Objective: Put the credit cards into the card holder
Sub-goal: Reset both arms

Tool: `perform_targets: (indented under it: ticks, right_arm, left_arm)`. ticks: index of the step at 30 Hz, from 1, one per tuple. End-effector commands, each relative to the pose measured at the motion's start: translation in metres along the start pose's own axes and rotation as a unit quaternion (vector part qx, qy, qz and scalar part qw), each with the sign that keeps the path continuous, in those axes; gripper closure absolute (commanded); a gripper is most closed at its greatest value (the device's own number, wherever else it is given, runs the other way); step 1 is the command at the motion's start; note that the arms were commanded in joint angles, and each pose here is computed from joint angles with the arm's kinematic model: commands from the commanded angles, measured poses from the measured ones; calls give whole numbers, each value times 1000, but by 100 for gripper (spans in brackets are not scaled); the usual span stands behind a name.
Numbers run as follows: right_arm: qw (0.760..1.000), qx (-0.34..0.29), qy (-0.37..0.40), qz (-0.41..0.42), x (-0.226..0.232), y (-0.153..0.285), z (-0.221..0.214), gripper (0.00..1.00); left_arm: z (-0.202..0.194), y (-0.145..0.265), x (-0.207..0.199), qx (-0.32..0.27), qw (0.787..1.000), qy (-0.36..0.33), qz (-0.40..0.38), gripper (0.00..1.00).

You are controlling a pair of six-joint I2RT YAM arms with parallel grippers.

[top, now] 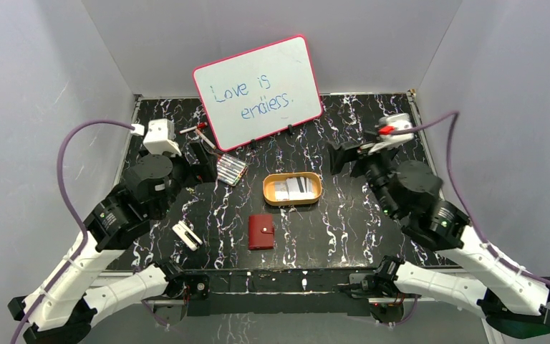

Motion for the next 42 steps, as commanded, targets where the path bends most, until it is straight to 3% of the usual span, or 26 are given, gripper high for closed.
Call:
perform_targets:
  ticks: [1,4,11,23,27,32,37,42]
  right_arm:
    - [985,-144,-90,12,-17,28,97,0]
    - [986,-138,-89,-6,-20,25,91,0]
    - [995,-47,-79,-43,-10,1,67,0]
    - [996,79,-24,-20,43,-48,23,0]
    - [995,87,-39,-15,43,-49,10,0]
    - [993,104,-53,-21,25,-55,-5,0]
    - [986,119,-99,-59,-29,-68,-8,0]
    - [981,92,-135,-105,-66,-73,10,0]
  left_arm:
    - [40,11,-4,-61,998,5,-14,4]
    - [35,11,-4,-62,998,15,-21,4]
    - [22,12,2,-56,998,22,-20,4]
    - [4,14,12,-34,999,34,-7,4]
    - [1,12,11,-27,999,34,-5,4]
    - [-6,9,11,-18,999,32,-3,4]
    - [-7,3,9,-16,1000,18,1,4]
    - [25,-1,-1,-50,999,-11,2,4]
Point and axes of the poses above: each gripper's point midway between its finger pads, its own y axis back along the fingers, its own x axis along the line the jaws close on, z = x × y, the point moved 1 cm from there along y, back along the fingers
